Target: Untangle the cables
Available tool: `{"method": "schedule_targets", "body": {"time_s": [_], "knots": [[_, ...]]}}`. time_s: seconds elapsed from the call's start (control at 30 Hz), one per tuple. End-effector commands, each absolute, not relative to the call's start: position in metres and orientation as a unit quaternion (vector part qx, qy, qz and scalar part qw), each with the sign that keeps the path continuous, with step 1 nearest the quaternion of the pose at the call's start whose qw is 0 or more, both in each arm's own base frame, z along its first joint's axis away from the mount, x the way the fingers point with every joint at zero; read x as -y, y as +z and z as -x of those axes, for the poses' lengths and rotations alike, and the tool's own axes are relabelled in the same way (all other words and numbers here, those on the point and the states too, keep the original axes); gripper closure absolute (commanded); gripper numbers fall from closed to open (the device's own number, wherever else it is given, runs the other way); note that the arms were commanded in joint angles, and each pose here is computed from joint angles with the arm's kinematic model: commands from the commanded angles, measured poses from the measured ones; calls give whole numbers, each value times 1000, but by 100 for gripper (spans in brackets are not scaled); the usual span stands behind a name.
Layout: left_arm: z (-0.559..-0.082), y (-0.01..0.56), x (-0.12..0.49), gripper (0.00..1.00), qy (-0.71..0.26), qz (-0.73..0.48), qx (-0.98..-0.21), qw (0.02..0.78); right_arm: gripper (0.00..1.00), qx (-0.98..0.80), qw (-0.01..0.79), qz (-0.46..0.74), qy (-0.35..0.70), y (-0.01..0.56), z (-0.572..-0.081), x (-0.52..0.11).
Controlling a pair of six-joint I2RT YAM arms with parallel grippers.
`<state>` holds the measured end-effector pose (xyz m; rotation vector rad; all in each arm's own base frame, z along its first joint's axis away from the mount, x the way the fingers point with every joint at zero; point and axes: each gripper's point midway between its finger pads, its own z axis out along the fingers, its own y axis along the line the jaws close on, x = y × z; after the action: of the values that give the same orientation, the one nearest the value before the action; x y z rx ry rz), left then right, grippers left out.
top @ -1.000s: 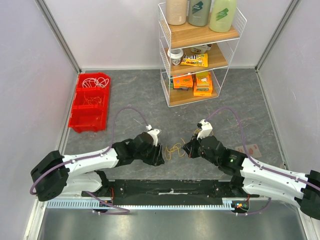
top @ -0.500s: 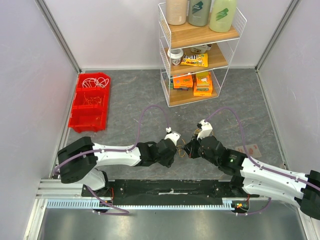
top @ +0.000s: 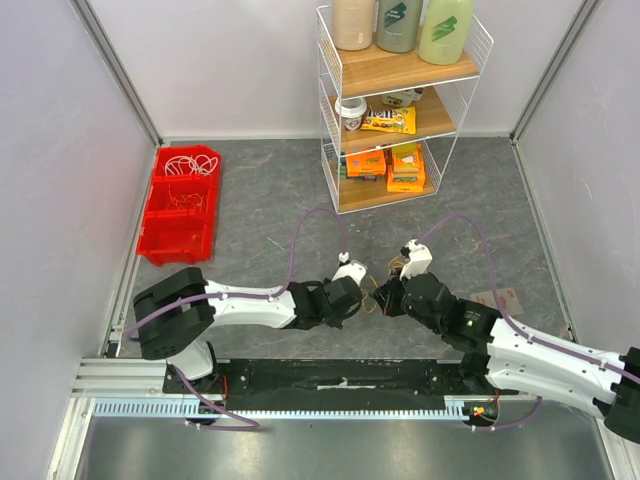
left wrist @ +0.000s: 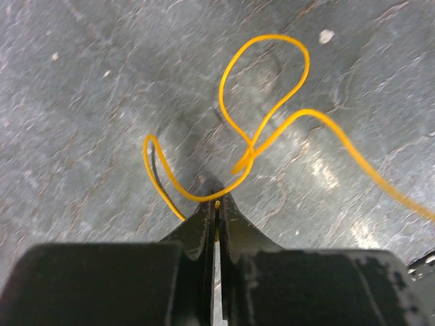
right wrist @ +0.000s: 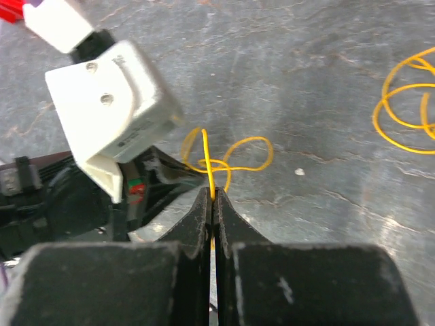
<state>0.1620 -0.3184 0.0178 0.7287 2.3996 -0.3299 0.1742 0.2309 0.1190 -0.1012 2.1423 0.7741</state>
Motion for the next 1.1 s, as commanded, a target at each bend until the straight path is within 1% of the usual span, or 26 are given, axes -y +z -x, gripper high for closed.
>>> {"method": "schedule_targets", "body": {"time_s": [0.0,0.1,0.17,0.23,0.3,0.43,0.53,0.6,0.7,0.87,0.97,1.07], "knots": [[-168,41,292,98,-88,-254,-904,333,100,-849,471,-20,239,147,-195,-196],[-172,68,261,98,-72,-229,-898,369,100,-833,527,-88,147,175,-207,-142],[-176,90,233,98,-52,-201,-893,400,100,-801,573,-141,102,205,-209,-102],[-183,120,202,98,-30,-157,-882,444,100,-767,609,-184,85,234,-205,-68],[-186,154,166,98,-12,-106,-867,486,100,-730,640,-223,91,260,-198,-39],[-187,235,122,98,-86,0,-813,575,100,-668,678,-283,115,293,-177,14],[-184,285,91,98,-141,57,-763,628,100,-649,687,-301,130,303,-166,33],[-182,308,80,98,-170,69,-736,652,100,-651,686,-295,134,303,-165,33],[-178,324,77,98,-195,64,-719,663,100,-673,675,-265,144,298,-171,13],[-181,316,82,98,-168,52,-735,654,100,-712,654,-220,134,283,-183,-21],[-180,314,88,98,-177,44,-739,648,100,-718,653,-200,136,281,-187,-32],[-179,306,110,98,-191,7,-748,635,100,-745,634,-149,143,268,-194,-63]]}}
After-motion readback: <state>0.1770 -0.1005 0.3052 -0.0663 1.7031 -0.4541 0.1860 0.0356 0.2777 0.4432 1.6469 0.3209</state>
